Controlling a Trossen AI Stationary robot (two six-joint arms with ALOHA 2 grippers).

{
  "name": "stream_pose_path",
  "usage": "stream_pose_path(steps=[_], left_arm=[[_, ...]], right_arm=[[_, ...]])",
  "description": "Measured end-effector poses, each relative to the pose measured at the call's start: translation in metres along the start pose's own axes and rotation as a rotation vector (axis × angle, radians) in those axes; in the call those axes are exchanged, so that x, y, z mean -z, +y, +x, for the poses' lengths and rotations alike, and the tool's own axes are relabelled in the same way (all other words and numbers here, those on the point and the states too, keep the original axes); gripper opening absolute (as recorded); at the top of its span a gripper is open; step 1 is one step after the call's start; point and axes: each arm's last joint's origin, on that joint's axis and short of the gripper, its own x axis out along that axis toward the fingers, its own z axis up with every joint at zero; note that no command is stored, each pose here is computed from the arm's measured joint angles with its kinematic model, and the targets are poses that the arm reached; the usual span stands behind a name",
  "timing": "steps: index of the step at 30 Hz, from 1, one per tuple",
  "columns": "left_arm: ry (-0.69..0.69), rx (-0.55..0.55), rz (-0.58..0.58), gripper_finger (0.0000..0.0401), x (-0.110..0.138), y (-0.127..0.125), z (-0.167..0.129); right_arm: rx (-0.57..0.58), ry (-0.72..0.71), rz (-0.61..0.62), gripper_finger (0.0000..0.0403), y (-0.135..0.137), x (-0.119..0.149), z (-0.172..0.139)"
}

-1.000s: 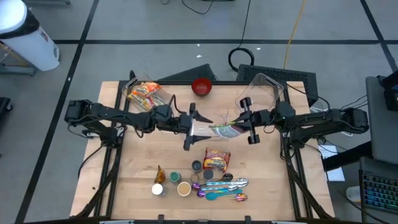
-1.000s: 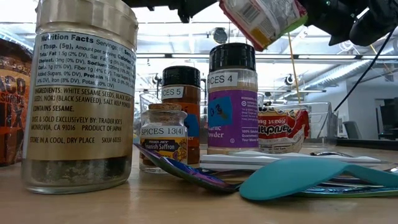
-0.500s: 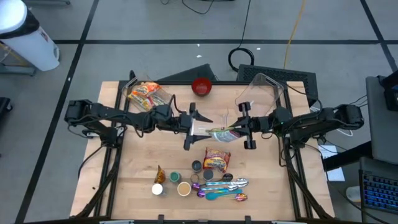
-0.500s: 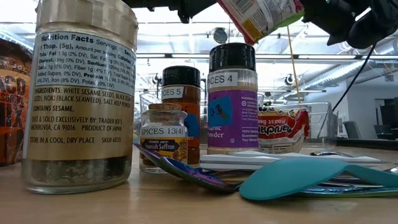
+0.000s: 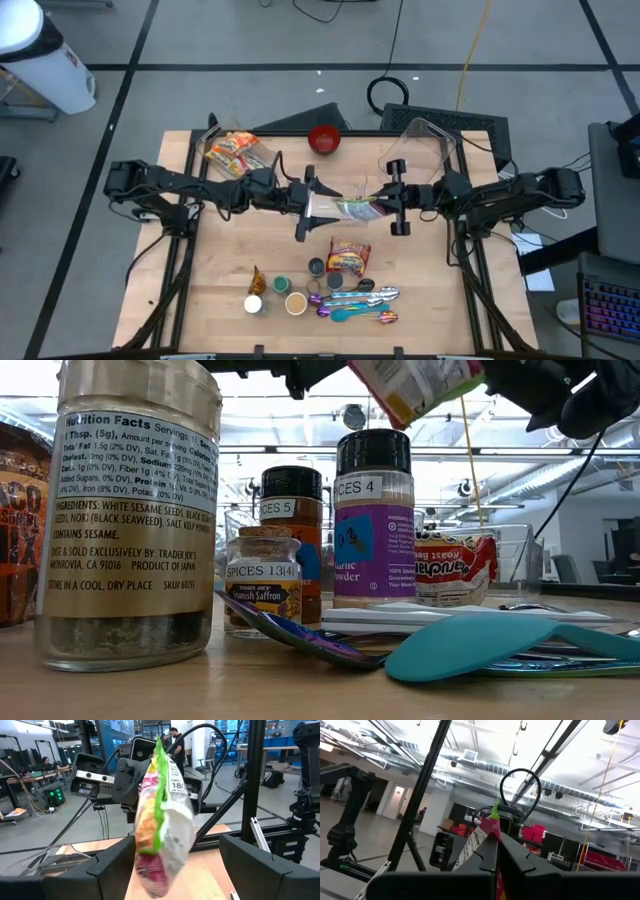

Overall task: Pick & Place Food Item
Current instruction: Put the green noodle pack into the left transparent bin

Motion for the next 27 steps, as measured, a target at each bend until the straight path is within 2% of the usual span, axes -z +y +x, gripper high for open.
stream_pose_path(steps=[5, 12, 16, 27], left_arm=[[-0.006, -0.003, 0.015, 0.0282, -0.0006, 0.0005, -0.0001], [-0.006, -0.006, 0.038, 0.0203, -0.0005, 0.0016, -0.0002], [0.0, -0.009, 0.037, 0.0173, 0.0002, 0.0022, -0.0003], [0.016, -0.017, 0.073, 0.0152, 0.0049, 0.0022, 0.002]], right_arm=[[-0.002, 0.018, 0.005, 0.0, 0.0008, 0.0046, 0.0007], [0.0, 0.003, 0.006, 0.0, 0.001, 0.006, 0.0013], [0.001, -0.005, 0.007, 0.0, 0.0008, 0.0054, 0.0014], [0.001, -0.008, 0.004, 0.0, 0.0008, 0.005, 0.0014]])
